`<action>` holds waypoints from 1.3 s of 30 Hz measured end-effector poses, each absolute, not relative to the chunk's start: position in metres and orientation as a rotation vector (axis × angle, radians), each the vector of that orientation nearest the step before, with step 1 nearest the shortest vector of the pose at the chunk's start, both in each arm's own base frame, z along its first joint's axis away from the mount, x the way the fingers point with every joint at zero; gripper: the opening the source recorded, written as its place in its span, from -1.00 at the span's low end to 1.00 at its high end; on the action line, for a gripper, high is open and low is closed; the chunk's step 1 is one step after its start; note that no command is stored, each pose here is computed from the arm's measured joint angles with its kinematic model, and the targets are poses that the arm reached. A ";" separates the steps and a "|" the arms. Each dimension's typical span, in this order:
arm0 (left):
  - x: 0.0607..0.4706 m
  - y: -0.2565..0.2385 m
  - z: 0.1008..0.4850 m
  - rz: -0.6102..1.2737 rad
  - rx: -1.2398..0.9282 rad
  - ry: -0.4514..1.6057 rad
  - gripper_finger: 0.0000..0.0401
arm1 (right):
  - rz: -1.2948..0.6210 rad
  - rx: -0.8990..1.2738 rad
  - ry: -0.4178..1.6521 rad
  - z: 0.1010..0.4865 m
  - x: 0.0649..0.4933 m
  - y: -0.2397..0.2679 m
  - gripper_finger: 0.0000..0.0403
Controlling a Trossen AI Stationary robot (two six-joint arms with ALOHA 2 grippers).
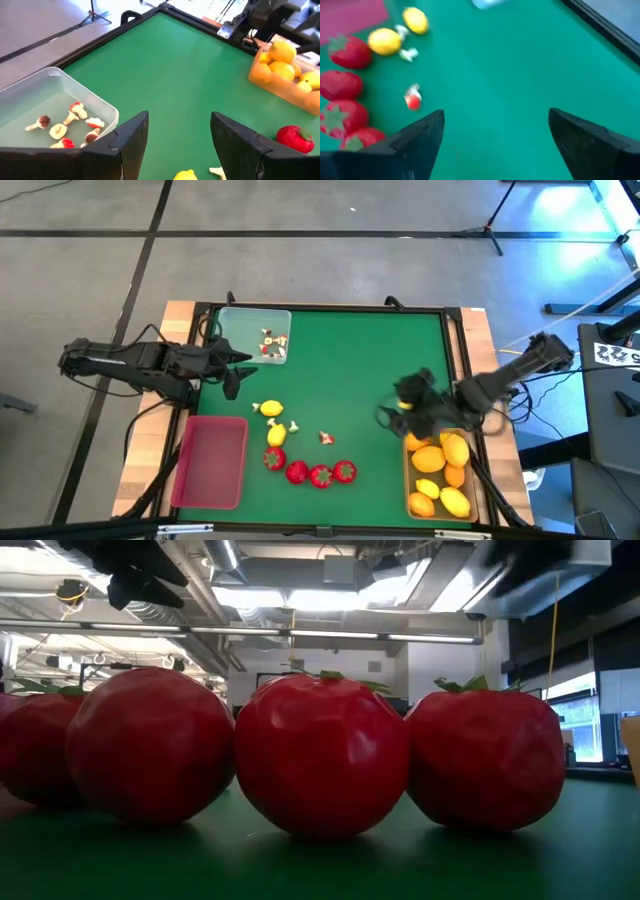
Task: Sort produce into baskets
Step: Put the lemon into the orange bin
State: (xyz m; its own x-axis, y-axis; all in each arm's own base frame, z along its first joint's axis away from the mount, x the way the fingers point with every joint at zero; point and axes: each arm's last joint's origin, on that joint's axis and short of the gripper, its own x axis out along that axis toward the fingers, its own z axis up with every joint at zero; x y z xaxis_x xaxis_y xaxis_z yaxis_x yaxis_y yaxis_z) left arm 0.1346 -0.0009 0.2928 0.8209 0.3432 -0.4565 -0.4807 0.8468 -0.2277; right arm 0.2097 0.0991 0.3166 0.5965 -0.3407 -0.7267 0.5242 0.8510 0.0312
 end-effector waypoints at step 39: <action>0.112 0.001 0.293 0.448 -0.318 0.441 0.04 | -0.054 -0.104 0.604 0.207 0.498 0.039 0.75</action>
State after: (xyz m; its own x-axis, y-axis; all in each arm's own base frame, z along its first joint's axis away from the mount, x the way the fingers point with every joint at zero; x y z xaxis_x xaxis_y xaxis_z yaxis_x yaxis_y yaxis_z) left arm 0.1118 0.0013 0.2931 0.8104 0.3442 -0.4740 -0.4789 0.8554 -0.1975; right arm 0.4984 0.0391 0.2071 0.8218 -0.0815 -0.5640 0.0204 0.9933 -0.1138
